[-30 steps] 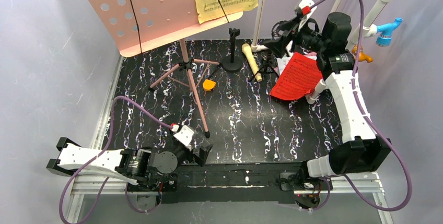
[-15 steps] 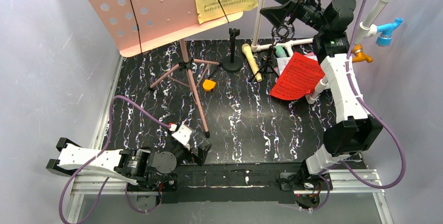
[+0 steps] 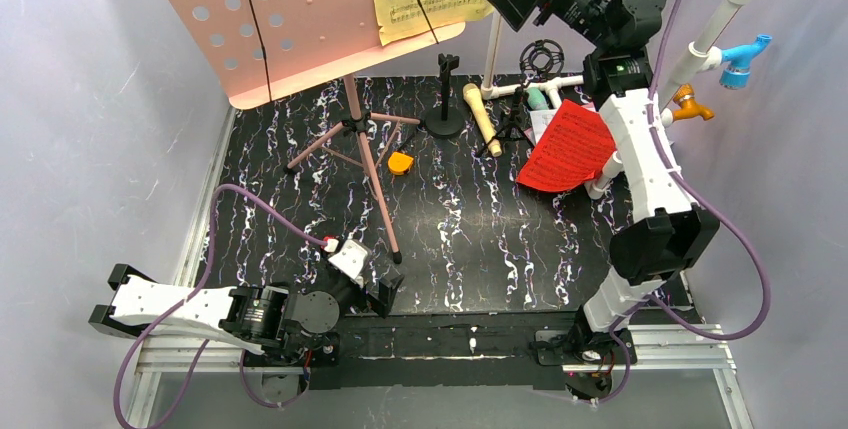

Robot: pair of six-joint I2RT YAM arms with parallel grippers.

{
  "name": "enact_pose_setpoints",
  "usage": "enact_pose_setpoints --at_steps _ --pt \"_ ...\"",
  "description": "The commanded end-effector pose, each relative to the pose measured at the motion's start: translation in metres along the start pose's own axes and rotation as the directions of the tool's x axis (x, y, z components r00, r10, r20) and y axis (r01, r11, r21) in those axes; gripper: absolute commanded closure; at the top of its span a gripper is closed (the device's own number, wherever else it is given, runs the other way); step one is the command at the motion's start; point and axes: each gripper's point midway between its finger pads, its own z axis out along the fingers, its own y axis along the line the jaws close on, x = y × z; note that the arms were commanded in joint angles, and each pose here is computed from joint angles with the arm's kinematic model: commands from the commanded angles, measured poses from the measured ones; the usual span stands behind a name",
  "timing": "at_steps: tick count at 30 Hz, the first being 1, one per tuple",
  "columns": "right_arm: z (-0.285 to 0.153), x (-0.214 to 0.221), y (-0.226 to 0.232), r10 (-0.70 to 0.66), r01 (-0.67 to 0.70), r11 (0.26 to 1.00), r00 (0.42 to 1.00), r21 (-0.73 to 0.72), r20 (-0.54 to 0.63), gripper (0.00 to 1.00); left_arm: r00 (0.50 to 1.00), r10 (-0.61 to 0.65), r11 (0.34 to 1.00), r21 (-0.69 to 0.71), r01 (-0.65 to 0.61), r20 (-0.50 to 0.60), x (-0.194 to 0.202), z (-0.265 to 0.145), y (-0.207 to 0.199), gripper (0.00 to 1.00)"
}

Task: Pack up the instrument practice props
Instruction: Pick up the sheet music from the music stand.

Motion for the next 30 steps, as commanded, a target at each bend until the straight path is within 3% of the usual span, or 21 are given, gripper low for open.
enact_pose_setpoints --at_steps 1,8,12,15,19,25,26,30 --pt "0.011 -0.039 0.004 -0.029 0.027 0.999 0.993 0.020 0.116 0.02 1.000 -0.006 0.999 0.053 0.005 0.019 0.000 -0.010 -0.013 0.02" --pt "0.032 -0.033 0.023 -0.030 0.036 0.998 0.992 -0.048 0.124 0.04 1.000 0.006 0.999 0.039 -0.007 0.013 -0.001 -0.011 -0.010 0.02" --pt "0.036 -0.037 0.042 -0.047 0.062 0.993 0.990 -0.105 0.134 0.12 1.000 0.003 0.999 0.033 -0.003 0.013 -0.001 -0.011 -0.008 0.02" --pt "0.034 -0.046 0.046 -0.073 0.088 0.991 0.986 -0.100 0.150 0.24 1.000 0.000 1.000 0.030 -0.001 0.013 0.000 -0.011 -0.008 0.02" --pt "0.030 -0.056 0.044 -0.103 0.111 0.993 0.982 -0.045 0.160 0.48 1.000 0.004 0.999 0.032 -0.004 0.014 -0.001 -0.010 -0.009 0.02" --pt "0.028 -0.068 0.044 -0.150 0.154 0.988 0.973 -0.011 0.177 0.94 1.000 0.005 0.999 0.040 -0.005 0.010 -0.001 -0.010 -0.012 0.02" --pt "0.026 -0.071 0.045 -0.164 0.168 0.986 0.970 -0.003 0.177 0.99 1.000 0.003 0.999 0.041 -0.003 0.010 -0.002 -0.010 -0.012 0.02" --pt "0.018 -0.089 0.043 -0.245 0.237 0.969 0.953 0.066 0.180 0.99 1.000 0.002 0.999 0.043 -0.002 0.009 -0.002 -0.010 -0.012 0.02"
